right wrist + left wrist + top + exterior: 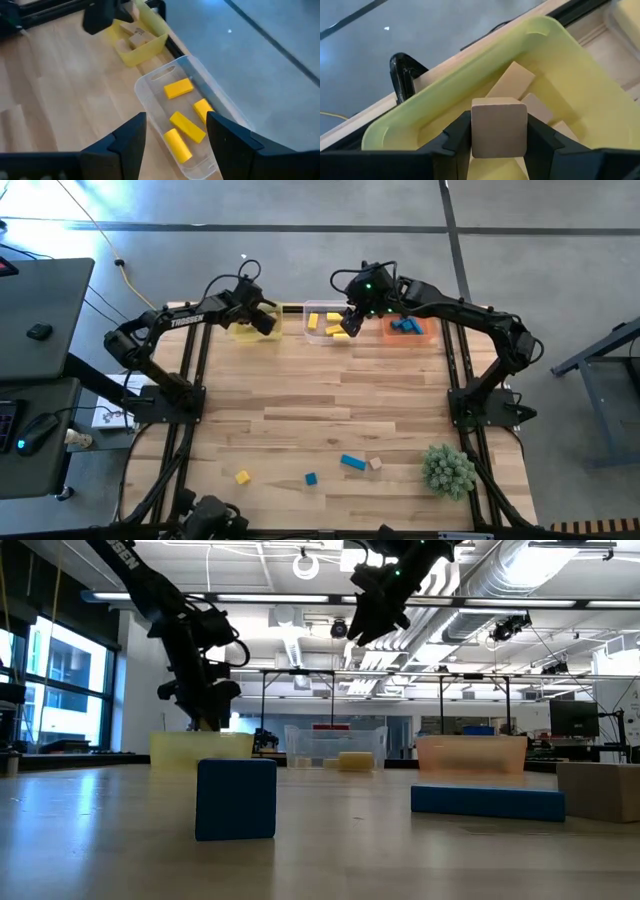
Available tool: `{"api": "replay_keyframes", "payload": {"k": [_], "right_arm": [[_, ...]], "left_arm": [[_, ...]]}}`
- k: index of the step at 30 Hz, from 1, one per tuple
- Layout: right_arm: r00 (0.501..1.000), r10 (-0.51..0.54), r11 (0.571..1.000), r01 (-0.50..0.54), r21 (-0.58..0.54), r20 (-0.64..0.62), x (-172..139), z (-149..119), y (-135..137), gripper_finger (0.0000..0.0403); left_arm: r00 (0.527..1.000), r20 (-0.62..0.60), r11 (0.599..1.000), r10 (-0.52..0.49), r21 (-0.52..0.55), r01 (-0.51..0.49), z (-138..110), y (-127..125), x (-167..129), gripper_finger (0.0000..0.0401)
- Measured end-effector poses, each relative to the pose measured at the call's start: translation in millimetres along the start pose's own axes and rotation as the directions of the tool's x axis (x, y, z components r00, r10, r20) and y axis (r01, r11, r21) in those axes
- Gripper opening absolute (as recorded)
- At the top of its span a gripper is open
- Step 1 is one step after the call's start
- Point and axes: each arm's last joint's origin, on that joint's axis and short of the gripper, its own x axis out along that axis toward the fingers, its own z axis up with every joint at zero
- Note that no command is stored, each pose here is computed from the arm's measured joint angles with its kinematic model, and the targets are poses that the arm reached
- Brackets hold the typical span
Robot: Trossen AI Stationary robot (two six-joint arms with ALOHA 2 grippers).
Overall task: Sort & place blocks by color
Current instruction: Put the left brown block into the yellow bin, then put the right blue block into the orange bin
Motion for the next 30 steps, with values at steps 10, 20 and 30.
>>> {"api": "replay_keyframes", "payload": {"k": [10,20,30], "right_arm": [[0.990,0.138,0.985,-0.134,0.104,-0.029,-1,-3,15,0.0194],[0.975,0.217,0.962,-0.207,0.180,-0.042,-6,-7,60,0.0204],[0.942,0.308,0.931,-0.270,0.246,-0.130,-20,-25,120,0.0205]], "left_arm": [[1.000,0.000,0.999,-0.031,-0.011,0.031,1,4,1,0.0154],[0.997,-0.011,0.996,-0.072,0.057,0.073,0,6,2,0.0176],[0.987,0.051,0.978,-0.151,0.152,0.142,3,5,-32,0.0177]]}}
